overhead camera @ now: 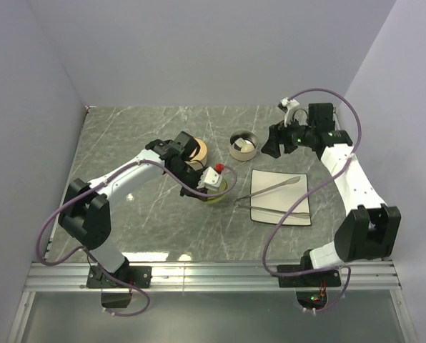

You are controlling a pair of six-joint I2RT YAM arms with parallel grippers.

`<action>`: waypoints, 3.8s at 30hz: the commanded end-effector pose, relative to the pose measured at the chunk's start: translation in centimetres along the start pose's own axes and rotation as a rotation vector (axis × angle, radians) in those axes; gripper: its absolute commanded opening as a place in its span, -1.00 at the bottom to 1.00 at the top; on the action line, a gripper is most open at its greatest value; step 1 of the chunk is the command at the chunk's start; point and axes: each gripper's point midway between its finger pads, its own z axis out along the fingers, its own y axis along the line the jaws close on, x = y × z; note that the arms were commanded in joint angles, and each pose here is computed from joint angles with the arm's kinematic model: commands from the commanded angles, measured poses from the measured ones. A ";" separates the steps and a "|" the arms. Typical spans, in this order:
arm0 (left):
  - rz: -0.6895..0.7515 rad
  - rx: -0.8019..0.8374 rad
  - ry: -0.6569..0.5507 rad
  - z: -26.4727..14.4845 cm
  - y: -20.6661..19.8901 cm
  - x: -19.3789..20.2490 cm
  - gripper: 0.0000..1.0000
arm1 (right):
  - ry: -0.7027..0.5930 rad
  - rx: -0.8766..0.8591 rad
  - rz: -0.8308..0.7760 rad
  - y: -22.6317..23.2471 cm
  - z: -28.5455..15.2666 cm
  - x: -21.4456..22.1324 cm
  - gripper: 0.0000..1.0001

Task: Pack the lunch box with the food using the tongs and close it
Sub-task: Pick up the lid of the lunch box with the left arm, then pass the lid of the lunch box from the left arm to the right, then put the lid back on the lunch box

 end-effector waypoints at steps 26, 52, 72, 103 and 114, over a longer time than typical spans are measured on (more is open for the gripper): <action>-0.295 0.284 -0.686 -9.4 -2.9 -16.3 -0.99 | -0.799 -0.101 -1.113 17.5 -8.1 -1.4 0.04; -0.315 0.328 -0.663 -8.0 -3.8 -16.1 -0.99 | -0.786 -0.174 -1.351 20.4 -6.4 -0.6 -0.09; -0.312 0.319 -0.649 -7.6 -3.9 -16.0 -0.83 | -0.797 -0.157 -1.369 20.4 -6.3 -0.7 -1.00; -0.437 -0.459 -0.653 -16.9 3.9 -12.2 0.98 | -0.147 0.068 0.117 -1.6 4.2 -5.0 -1.00; -0.515 -0.524 -0.675 -17.8 3.9 -11.4 0.99 | 0.007 0.115 0.595 -6.5 8.0 -2.7 -1.00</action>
